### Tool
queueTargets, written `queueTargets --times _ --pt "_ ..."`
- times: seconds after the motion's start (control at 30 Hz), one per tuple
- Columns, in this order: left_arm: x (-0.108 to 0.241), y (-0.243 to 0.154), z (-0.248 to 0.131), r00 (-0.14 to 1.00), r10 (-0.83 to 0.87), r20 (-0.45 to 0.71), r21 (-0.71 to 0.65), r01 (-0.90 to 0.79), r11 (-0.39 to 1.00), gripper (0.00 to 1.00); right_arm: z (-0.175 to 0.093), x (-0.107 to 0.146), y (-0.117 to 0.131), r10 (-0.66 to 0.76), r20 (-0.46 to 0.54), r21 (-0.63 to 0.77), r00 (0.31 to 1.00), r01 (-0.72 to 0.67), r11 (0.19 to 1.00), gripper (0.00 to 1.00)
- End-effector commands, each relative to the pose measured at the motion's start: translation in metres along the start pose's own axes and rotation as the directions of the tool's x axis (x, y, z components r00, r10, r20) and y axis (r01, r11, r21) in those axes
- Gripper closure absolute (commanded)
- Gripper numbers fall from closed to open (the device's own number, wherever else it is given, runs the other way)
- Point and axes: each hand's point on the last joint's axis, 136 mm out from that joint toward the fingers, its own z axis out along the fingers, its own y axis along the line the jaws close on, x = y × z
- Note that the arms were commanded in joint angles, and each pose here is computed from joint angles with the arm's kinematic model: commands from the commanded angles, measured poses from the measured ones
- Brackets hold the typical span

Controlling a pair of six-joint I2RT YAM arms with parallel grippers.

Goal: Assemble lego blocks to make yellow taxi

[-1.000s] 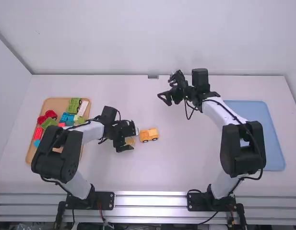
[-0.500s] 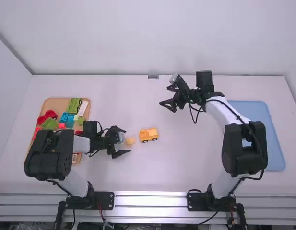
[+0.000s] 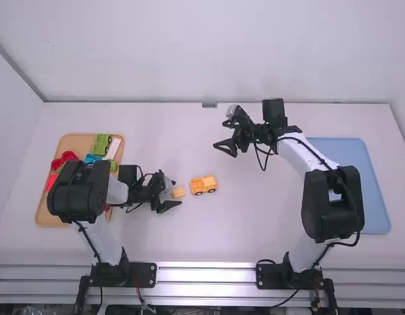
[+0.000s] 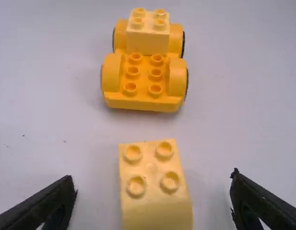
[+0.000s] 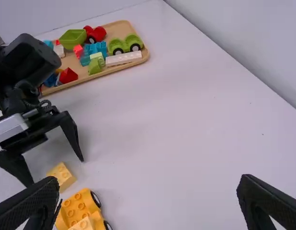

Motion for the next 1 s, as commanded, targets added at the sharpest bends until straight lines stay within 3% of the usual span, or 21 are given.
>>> queueTargets --times 0.0,0.13,0.5,0.6,0.97 --pt "0.001 -0.001 0.003 1.0 -0.021 0.006 0.021 0.02 1.0 0.26 -0.009 -0.021 0.001 -0.046 0.031 0.008 0.998 0.046 0.999 0.01" --pt "0.005 0.002 0.003 1.0 -0.023 -0.017 0.009 0.023 1.0 0.43 -0.009 -0.022 0.001 -0.053 0.035 0.011 0.998 0.052 0.999 0.01" --pt "0.01 -0.006 0.003 1.0 0.012 -0.024 0.005 -0.012 1.0 0.55 -0.009 -0.022 0.001 -0.054 0.036 0.012 0.998 0.054 0.998 0.01" --pt "0.014 -0.004 0.003 0.999 0.011 -0.045 -0.006 -0.011 1.0 0.69 -0.009 -0.022 0.001 -0.053 0.035 0.01 0.998 0.052 0.999 0.01" --pt "-0.006 0.01 0.004 0.998 0.067 0.019 -0.006 -0.067 0.998 0.74 -0.01 -0.023 -0.013 -0.086 0.015 0.083 0.996 0.084 0.993 0.01"
